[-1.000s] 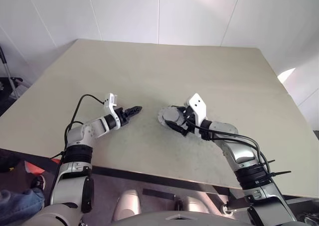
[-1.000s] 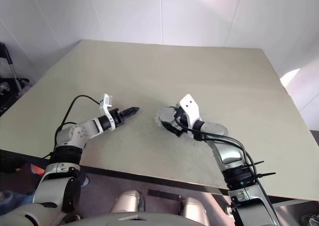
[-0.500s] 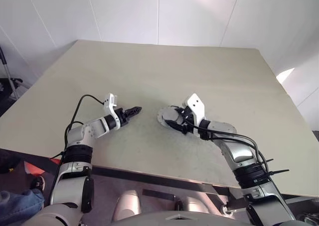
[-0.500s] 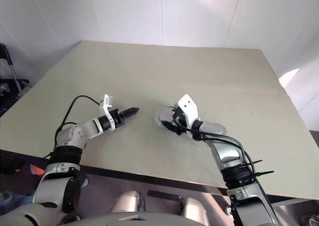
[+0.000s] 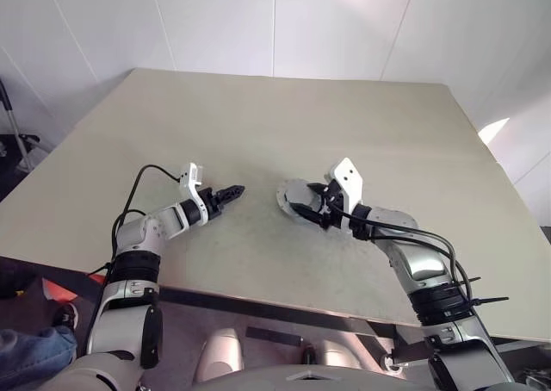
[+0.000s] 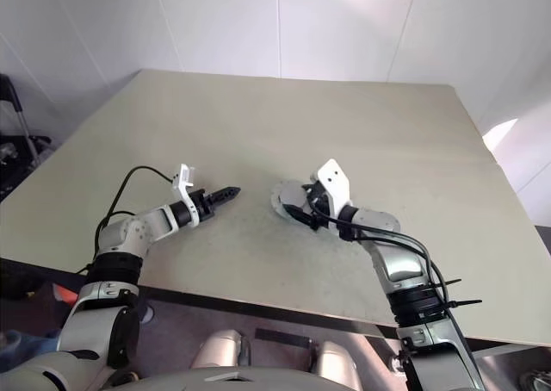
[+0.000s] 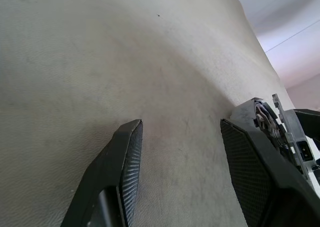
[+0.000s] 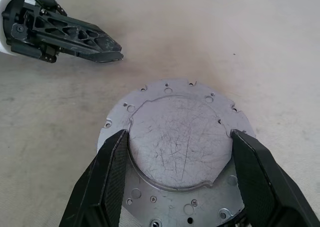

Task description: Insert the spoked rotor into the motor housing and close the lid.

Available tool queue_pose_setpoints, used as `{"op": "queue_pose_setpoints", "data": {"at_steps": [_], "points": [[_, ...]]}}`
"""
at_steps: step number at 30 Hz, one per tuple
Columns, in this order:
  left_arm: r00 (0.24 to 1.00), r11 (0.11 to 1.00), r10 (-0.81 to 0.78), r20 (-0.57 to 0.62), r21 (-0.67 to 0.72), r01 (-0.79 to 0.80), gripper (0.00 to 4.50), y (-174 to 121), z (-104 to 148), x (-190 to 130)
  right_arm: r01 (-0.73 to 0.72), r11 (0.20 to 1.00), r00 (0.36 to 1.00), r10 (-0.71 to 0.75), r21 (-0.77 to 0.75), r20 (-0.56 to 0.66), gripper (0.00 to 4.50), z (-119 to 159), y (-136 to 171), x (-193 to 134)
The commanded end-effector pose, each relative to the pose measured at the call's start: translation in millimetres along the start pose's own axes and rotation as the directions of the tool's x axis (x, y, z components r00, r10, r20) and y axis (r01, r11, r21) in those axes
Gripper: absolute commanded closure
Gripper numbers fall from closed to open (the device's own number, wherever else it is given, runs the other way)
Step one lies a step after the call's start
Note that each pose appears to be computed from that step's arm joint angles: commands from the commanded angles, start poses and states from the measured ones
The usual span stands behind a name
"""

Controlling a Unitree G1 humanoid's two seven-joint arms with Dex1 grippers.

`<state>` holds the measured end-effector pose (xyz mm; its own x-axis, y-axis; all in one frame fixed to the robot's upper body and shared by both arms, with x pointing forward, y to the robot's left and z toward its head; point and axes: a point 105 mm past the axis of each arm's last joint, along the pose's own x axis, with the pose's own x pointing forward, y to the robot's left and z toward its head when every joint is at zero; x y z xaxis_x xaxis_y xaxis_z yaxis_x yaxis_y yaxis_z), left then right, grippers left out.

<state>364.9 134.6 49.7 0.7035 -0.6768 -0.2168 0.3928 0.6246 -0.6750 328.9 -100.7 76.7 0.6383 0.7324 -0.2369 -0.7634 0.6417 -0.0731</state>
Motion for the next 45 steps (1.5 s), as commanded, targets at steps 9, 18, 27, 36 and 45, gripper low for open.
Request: {"op": "queue_pose_setpoints", "data": {"at_steps": [9, 18, 27, 36, 45], "points": [[0.999, 0.999, -0.024, 0.027, 0.031, 0.023, 1.88, -7, 10, 2, 0.049, 0.997, 0.999, -0.050, -0.060, -0.007, 1.41, 5, -11, -1], [0.999, 0.999, -0.022, 0.027, 0.026, 0.021, 1.88, -7, 7, 0, 0.070, 0.997, 0.997, -0.072, -0.045, -0.035, 1.41, -2, -14, 0], [1.000, 1.000, -0.018, 0.019, 0.025, 0.018, 1.88, -5, 4, 0, 0.099, 0.995, 0.994, -0.101, -0.034, -0.046, 1.41, -6, -19, 1], [1.000, 0.999, -0.021, 0.020, 0.025, 0.020, 1.88, -6, 5, 2, 0.036, 0.999, 0.984, -0.039, -0.022, -0.171, 1.41, -37, -8, -5], [1.000, 0.999, -0.022, 0.017, 0.025, 0.022, 1.88, -7, 5, 2, 0.039, 0.999, 0.971, -0.043, -0.023, -0.237, 1.41, -53, -8, -8]]}}
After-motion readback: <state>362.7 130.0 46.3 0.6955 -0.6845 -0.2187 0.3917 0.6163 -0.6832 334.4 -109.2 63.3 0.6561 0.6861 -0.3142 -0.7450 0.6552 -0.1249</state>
